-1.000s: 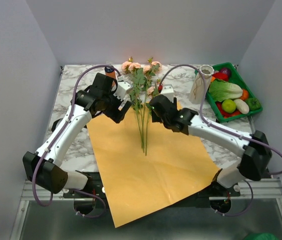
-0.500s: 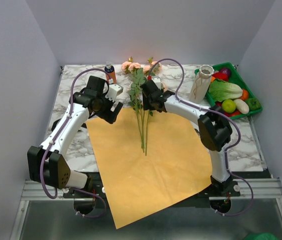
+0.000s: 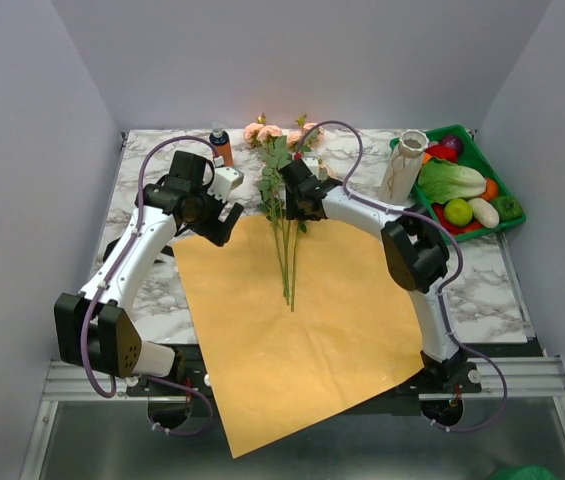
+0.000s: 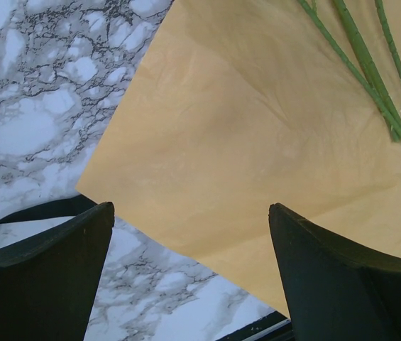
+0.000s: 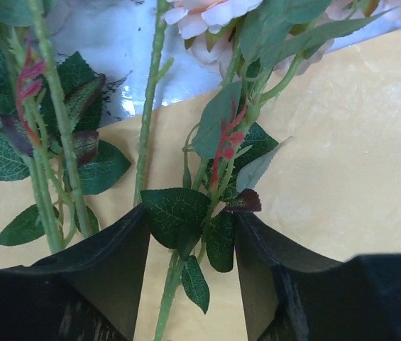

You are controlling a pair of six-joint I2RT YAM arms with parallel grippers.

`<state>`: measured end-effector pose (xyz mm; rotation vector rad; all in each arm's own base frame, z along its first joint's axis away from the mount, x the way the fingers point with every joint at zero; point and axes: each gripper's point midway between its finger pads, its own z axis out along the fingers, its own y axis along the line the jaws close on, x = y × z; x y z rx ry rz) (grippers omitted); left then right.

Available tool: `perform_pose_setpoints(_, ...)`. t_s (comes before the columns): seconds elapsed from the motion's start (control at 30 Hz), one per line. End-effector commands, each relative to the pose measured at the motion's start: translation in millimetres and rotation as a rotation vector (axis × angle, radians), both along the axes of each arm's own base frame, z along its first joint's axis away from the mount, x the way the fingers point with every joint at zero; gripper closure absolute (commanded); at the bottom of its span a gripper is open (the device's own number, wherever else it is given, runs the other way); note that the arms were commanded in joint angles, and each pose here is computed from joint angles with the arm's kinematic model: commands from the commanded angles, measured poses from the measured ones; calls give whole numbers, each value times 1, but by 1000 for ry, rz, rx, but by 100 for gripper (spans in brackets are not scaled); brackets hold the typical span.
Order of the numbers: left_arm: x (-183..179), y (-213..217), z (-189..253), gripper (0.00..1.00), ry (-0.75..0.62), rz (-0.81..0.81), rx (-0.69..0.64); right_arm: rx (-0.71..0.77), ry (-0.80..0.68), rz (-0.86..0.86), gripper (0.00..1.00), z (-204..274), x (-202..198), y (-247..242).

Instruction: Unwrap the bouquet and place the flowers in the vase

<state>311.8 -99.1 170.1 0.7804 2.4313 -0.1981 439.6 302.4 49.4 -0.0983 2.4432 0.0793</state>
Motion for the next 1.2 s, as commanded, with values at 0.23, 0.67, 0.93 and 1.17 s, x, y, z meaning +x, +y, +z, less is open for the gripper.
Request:
perform_pose_setpoints(0.23,-5,1,21,1,-63,-32,-21,-17,61,-27,63,-16,-4,-5)
perform_pose_setpoints(0.67,-10,2,38,1,-99,-36,-33,-32,-31,-60,99,50,9,-18)
perform_pose_setpoints(0.93,-9,2,35,1,-94,-20,-38,-19,-445,-58,99,216,13,-58)
perform_pose_setpoints(1.17,-10,2,32,1,-96,-16,-37,-3,-799,-101,99,341,-11,-105)
